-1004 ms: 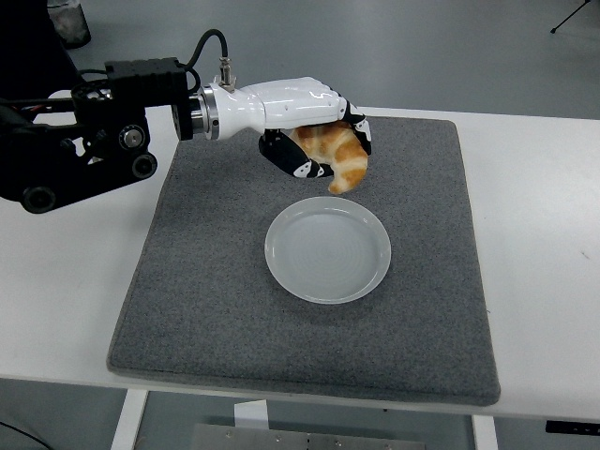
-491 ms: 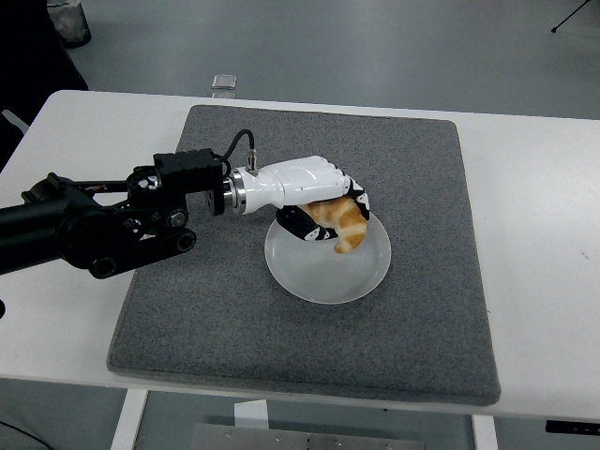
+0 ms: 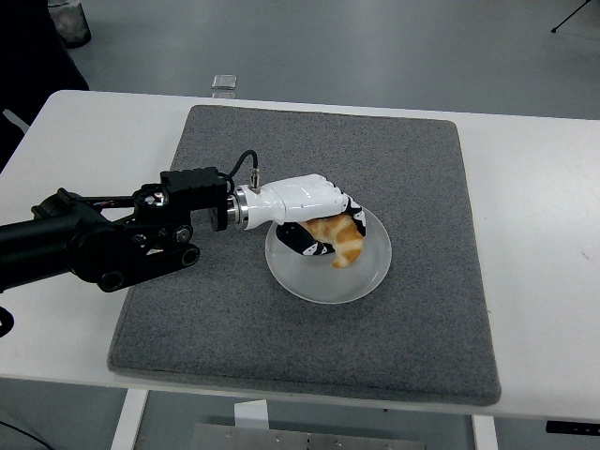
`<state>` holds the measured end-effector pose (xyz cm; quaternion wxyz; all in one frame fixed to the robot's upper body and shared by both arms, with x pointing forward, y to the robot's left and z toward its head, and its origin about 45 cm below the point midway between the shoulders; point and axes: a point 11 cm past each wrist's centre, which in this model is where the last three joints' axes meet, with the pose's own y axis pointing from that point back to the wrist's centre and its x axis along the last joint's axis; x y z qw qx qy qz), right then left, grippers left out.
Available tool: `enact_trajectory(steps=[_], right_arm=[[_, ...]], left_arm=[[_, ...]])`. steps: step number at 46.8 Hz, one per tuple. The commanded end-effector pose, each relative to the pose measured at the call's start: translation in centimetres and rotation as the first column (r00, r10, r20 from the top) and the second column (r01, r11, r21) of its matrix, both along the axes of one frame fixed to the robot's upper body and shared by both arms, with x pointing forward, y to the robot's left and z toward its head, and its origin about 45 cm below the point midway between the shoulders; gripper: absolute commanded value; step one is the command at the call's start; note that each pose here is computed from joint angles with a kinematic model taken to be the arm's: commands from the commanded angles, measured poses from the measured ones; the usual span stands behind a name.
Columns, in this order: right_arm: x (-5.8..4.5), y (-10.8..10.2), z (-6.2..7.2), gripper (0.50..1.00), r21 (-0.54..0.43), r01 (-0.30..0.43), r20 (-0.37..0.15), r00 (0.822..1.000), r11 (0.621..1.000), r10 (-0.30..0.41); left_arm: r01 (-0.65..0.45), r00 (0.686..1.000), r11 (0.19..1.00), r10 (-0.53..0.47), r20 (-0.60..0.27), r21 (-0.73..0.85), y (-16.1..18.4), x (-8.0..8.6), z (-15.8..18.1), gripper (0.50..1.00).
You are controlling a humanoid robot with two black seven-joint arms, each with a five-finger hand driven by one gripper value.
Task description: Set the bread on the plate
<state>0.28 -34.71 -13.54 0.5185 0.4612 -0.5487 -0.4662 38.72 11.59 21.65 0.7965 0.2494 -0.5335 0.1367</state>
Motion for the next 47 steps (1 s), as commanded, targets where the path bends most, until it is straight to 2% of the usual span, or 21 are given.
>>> enact_trajectory(steps=[1,5,7,14,18,22,23,31,38,43,47], right_arm=[[0.0,0.0,0.0,0.954,0.0,0.0,0.0,1.0,1.0,0.0],[0.0,0.0,0.0,0.952,0.0,0.0,-0.001,1.0,1.0,0.0],[0.0,0.0,0.0,0.952,0.0,0.0,-0.001,1.0,1.0,0.0],[0.0,0.0,0.0,0.952,0.0,0.0,-0.001,1.0,1.0,0.0],[0.0,0.0,0.0,0.952,0.0,0.0,-0.001,1.0,1.0,0.0],[0.0,0.0,0.0,0.952,0.0,0.002,-0.001,1.0,1.0,-0.002],[0.0,0.0,0.0,0.952,-0.001,0.0,0.0,1.0,1.0,0.0],[0.0,0.0,0.0,0.952,-0.001,0.0,0.0,1.0,1.0,0.0],[0.0,0.0,0.0,0.954,0.0,0.0,-0.001,1.0,1.0,0.0],[0.0,0.0,0.0,0.952,0.0,0.0,0.0,1.0,1.0,0.0],[0.0,0.0,0.0,0.952,0.0,0.0,-0.001,1.0,1.0,0.0]], left_arm=[[0.001,1.0,1.0,-0.001,-0.007,0.016,0.2,-0.1,-0.5,0.5],[0.002,1.0,1.0,-0.002,-0.003,0.015,0.2,-0.2,-0.6,0.5],[0.001,1.0,1.0,-0.001,0.002,0.012,0.2,-0.2,-0.5,0.525],[0.001,1.0,1.0,-0.001,0.015,0.014,0.4,-0.5,-1.2,0.72],[-0.001,1.0,1.0,0.001,0.021,0.011,0.5,-0.5,-1.3,0.803],[-0.011,1.0,1.0,0.011,0.014,-0.003,0.5,-0.5,-1.1,0.968],[-0.012,1.0,1.0,0.012,0.015,-0.007,0.4,-0.4,-1.0,0.99],[-0.014,1.0,1.0,0.014,0.005,-0.019,0.6,-0.5,-0.8,0.994],[-0.037,0.999,0.996,0.034,-0.036,-0.077,1.0,-0.8,0.3,0.994],[-0.067,0.994,0.986,0.053,-0.091,-0.155,1.5,-1.3,1.9,0.996],[-0.122,0.985,0.965,0.089,-0.145,-0.234,1.8,-0.8,3.4,0.996]])
